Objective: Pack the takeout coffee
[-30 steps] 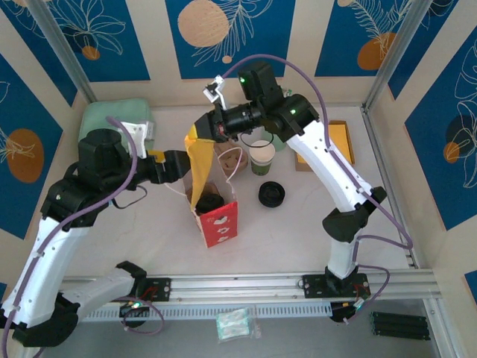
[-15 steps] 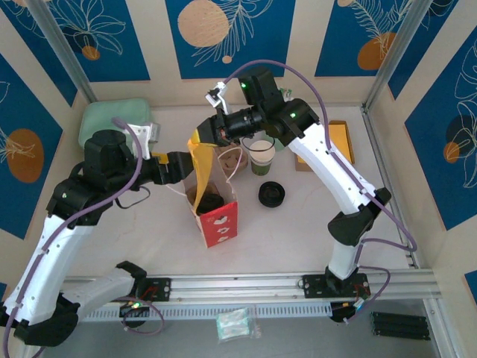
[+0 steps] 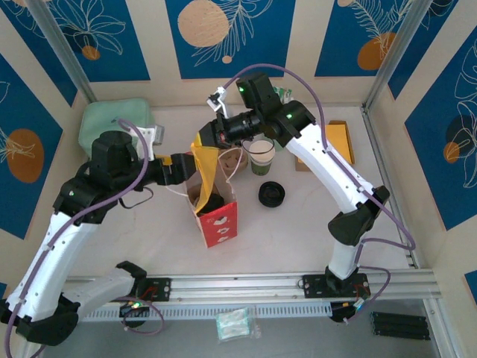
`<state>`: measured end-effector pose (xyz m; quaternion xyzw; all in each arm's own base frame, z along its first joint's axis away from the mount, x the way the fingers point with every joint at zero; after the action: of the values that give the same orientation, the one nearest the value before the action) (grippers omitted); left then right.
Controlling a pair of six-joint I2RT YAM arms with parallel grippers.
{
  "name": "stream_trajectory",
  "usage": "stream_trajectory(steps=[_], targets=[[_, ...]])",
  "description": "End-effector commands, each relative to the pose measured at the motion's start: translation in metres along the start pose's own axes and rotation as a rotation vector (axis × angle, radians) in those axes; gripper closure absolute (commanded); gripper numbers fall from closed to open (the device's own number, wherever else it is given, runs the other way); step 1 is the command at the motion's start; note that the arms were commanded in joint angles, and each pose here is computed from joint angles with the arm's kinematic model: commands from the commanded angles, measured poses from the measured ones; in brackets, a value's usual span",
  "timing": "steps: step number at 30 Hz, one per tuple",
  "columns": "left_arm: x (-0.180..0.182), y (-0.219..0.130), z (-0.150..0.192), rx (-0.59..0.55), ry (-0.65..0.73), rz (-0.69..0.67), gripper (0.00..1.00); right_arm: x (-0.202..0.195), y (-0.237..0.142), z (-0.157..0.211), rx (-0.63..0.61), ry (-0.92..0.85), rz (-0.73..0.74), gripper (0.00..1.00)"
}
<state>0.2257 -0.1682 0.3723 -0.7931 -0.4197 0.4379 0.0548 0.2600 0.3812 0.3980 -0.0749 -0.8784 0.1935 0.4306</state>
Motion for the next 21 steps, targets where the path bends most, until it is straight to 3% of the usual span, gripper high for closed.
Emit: stream_trajectory(steps=[1, 21], targets=[[0.001, 0.002, -0.001, -0.005, 0.003, 0.000, 0.01, 0.006, -0.006, 0.007, 0.001, -0.035, 0.015, 1.00], [-0.003, -0.003, -0.004, -0.020, 0.009, 0.008, 0.01, 0.009, -0.013, -0.002, -0.023, -0.083, 0.059, 1.00]])
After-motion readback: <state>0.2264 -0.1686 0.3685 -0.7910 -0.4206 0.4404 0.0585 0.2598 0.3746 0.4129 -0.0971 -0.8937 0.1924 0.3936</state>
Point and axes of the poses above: each hand's point on the last joint's axis, 136 mm out from that joint toward the fingers, its own y axis out along the fingers, its own x axis along the line the jaws close on, z = x × y, the point moved 1 cm from there along -y, back along the fingers, and after that the axes turned 11 degrees about -y, right-handed, at the moved point
